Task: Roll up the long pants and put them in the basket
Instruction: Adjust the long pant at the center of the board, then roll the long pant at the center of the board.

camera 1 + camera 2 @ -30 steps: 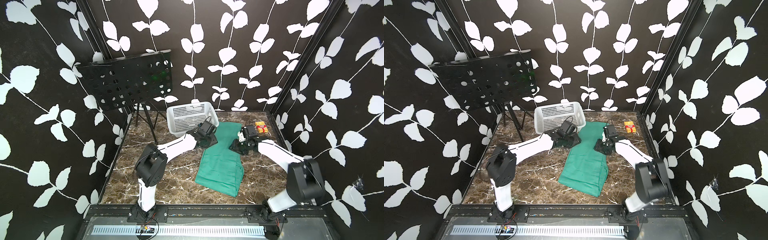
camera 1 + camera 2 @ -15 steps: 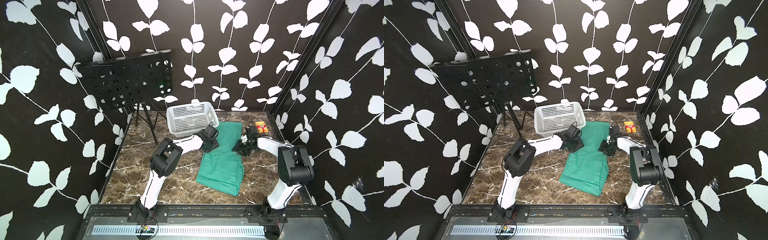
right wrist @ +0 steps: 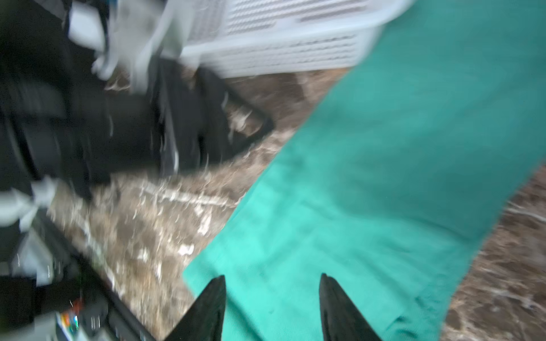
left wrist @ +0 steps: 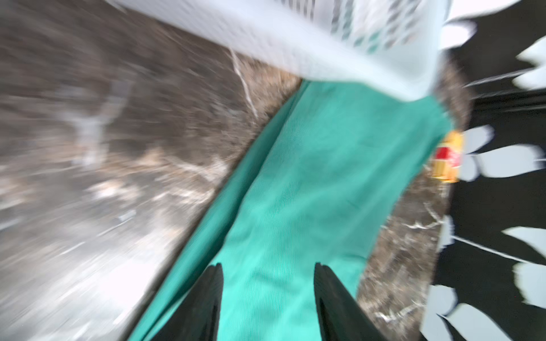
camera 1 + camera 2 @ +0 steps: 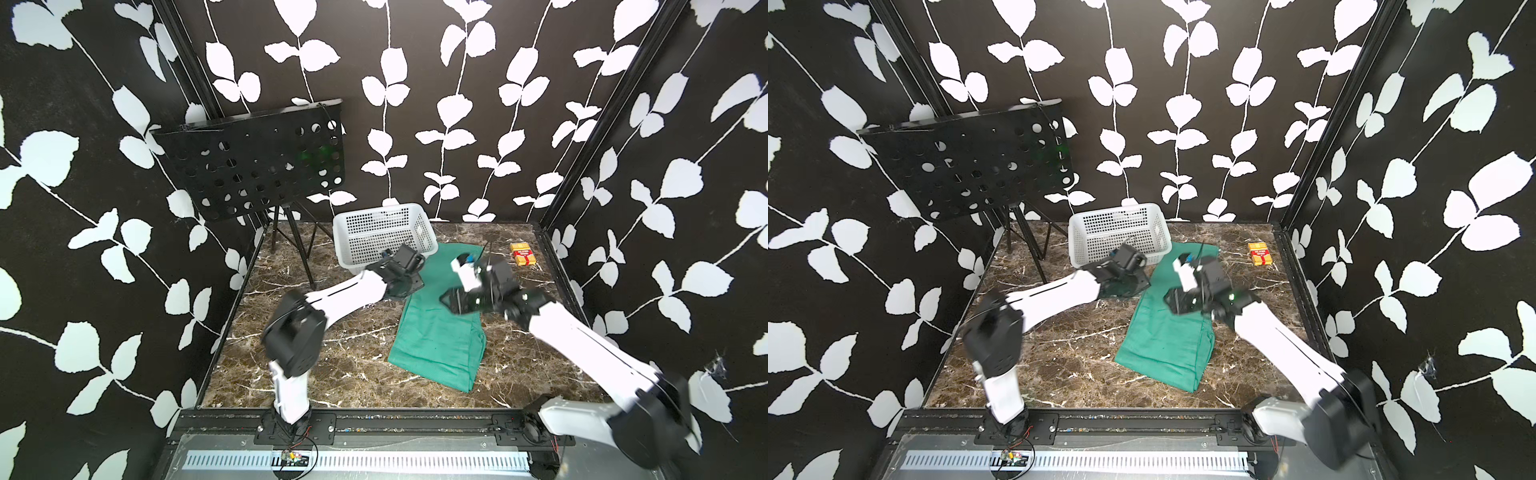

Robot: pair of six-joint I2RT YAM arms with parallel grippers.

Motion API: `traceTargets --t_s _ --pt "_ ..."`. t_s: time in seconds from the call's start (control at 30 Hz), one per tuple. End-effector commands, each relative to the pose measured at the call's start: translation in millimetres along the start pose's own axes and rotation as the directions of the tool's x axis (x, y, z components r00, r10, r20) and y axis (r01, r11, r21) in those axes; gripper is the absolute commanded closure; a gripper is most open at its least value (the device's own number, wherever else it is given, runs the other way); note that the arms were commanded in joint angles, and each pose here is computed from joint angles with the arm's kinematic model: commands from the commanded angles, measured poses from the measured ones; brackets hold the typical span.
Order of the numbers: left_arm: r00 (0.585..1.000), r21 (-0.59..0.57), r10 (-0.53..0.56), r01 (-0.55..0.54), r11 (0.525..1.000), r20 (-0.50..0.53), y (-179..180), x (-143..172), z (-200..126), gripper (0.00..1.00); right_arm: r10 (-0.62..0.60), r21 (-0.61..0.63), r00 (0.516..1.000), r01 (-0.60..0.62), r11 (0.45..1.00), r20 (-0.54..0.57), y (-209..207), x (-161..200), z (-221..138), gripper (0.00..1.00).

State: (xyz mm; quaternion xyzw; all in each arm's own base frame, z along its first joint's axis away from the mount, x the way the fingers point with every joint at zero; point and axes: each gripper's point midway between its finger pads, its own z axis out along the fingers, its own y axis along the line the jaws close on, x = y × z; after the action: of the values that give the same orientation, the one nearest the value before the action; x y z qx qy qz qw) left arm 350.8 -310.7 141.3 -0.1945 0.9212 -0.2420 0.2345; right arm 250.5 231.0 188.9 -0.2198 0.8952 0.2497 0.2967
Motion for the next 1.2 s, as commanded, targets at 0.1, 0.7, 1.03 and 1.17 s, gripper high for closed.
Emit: traceTargets --t_s 0.1,0.7,1.03,1.17 --pt "0.984 -0.15 -0.149 0.162 0.975 0.096 99 12 -57 0.48 -0.469 0.009 0.874 0.474 0.881 -0.131 42 94 7 0.43" --pt "0.92 -0.178 -0.361 0.385 0.905 0.154 238 63 -130 0.48 -0.393 0.144 0.815 0.49 0.86 -0.425 23 192 79 0.51" --pt "0.949 -0.151 -0.316 0.31 0.939 -0.016 224 98 -127 0.44 -0.382 -0.026 0.843 0.402 0.915 -0.378 78 182 104 0.86" --pt "0.939 -0.068 -0.33 0.325 0.943 -0.095 199 118 -104 0.38 -0.354 -0.028 0.867 0.368 0.93 -0.351 88 173 111 0.81"
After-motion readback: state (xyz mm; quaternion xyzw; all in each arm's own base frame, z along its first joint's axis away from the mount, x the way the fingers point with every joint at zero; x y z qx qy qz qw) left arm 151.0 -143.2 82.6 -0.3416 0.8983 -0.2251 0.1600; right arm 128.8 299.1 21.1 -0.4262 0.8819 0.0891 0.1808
